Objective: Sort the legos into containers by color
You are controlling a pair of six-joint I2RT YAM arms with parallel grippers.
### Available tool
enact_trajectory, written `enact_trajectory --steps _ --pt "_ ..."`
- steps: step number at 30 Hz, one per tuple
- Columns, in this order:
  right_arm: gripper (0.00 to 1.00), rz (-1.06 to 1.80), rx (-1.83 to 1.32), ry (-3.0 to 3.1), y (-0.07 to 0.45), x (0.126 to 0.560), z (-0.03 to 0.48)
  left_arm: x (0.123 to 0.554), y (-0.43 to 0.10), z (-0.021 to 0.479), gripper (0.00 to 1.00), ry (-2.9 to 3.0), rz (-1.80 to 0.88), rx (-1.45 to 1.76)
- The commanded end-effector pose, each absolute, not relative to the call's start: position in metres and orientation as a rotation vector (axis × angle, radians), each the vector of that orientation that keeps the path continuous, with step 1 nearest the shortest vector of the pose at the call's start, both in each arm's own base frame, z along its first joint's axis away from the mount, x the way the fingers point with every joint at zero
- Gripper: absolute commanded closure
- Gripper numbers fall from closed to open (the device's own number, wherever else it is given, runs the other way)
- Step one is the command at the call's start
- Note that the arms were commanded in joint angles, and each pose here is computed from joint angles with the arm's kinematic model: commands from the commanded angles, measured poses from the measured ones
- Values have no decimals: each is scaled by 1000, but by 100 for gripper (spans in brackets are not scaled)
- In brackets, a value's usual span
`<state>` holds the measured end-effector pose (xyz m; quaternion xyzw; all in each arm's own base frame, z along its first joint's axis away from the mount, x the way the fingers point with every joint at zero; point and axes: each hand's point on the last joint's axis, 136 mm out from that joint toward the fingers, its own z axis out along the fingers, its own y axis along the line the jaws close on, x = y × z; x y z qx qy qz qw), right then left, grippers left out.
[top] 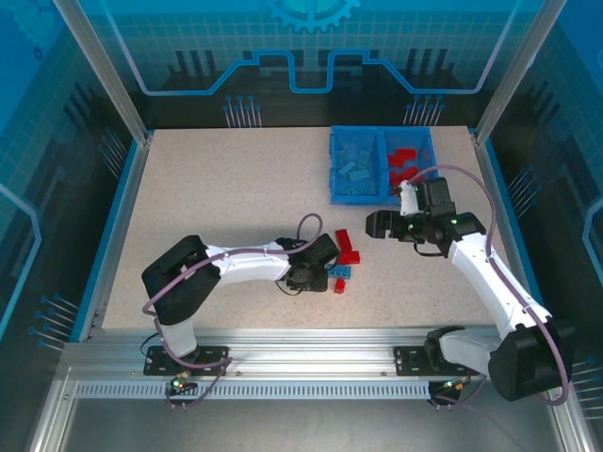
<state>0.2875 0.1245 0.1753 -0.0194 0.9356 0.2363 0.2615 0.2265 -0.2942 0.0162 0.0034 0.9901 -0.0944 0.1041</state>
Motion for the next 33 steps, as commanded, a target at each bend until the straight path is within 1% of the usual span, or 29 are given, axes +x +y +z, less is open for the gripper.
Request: enact_trajectory --steps 1,5,9,13,15,18,21,25,27,29,33 --pt "14 828 -183 2554 154 257 182 225 -273 10 56 2913 -168 15" --pt "14 892 -236 2571 165 243 184 244 -282 50 56 2802 -208 58" --pt "13 779 -121 2490 147 250 203 275 -309 108 56 2636 -307 132" --pt "8 642 20 2340 119 261 235 324 -342 163 55 2432 -296 230" --pt "7 600 67 2285 108 262 247 353 -359 178 53 2341 -264 295" --pt "6 571 103 2235 99 261 257 408 -375 188 52 2255 -234 317" --pt "5 566 110 2230 96 259 256 459 -388 193 52 2189 -251 309" --pt "5 558 104 2256 95 254 251 511 -408 182 52 2116 -229 358" --pt "5 546 100 2264 93 251 249 529 -412 177 51 2096 -216 363" --pt "4 534 100 2265 91 248 248 541 -414 175 48 2079 -224 358" --pt "4 523 100 2256 87 242 248 544 -420 181 37 2069 -279 359"
